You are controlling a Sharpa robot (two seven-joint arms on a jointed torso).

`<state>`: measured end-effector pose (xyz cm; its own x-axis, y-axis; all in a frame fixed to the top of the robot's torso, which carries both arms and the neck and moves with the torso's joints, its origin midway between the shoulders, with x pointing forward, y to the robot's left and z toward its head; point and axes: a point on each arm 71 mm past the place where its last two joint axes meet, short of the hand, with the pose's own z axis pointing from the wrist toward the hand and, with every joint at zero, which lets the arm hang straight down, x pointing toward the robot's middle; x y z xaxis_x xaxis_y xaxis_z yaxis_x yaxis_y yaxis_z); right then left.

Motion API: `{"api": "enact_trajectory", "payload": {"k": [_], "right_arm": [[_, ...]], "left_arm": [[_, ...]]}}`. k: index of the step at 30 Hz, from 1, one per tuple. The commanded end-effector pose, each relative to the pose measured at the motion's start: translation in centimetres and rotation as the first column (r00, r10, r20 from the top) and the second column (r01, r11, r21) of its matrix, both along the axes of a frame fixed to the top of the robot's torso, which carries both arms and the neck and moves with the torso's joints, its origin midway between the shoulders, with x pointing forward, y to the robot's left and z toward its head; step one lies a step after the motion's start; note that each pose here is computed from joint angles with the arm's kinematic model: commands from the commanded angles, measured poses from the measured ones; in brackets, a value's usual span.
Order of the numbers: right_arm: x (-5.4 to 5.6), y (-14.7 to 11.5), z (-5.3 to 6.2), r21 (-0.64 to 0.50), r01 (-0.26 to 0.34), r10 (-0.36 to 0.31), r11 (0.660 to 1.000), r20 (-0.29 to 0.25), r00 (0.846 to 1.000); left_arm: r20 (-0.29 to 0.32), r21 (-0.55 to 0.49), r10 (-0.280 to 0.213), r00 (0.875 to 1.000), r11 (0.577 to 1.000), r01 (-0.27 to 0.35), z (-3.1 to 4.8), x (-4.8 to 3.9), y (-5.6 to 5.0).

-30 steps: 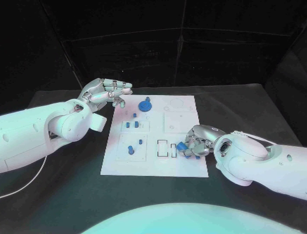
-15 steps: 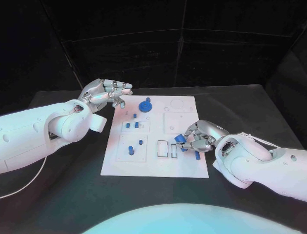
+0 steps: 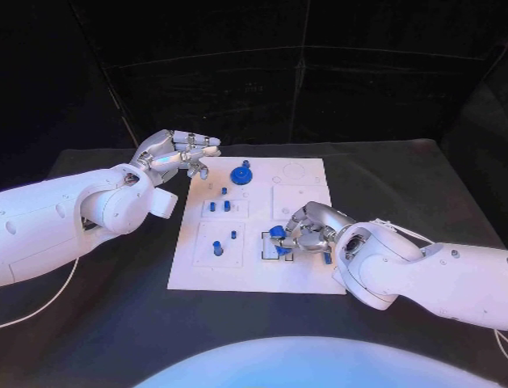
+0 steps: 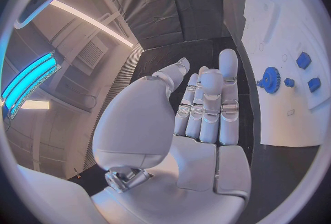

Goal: Assemble the parts on the task board

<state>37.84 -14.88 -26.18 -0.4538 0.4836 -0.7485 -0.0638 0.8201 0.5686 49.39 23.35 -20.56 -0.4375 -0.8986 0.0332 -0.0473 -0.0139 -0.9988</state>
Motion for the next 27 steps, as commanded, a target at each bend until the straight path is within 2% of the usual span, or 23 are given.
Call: {"api": "enact_trajectory", "payload": {"k": [1,11,27], "right_arm": [[-0.11,0.56,-0.47,0.000,-0.029,0.029,1.000,-0.073,0.997],[0.29,0.74,-0.75,-0.008,-0.007,0.006,1.000,-0.078,0.997],[0.46,0.84,-0.39,0.004,-0.001,0.001,1.000,-0.022,1.000]], "left_arm": [[0.000,-0.011,-0.013,1.000,1.000,0.013,0.13,-0.04,-0.19],[-0.001,-0.011,-0.014,1.000,1.000,0.014,0.12,-0.02,-0.21],[-0.002,-0.011,-0.014,1.000,1.000,0.014,0.09,0.02,-0.22]]}}
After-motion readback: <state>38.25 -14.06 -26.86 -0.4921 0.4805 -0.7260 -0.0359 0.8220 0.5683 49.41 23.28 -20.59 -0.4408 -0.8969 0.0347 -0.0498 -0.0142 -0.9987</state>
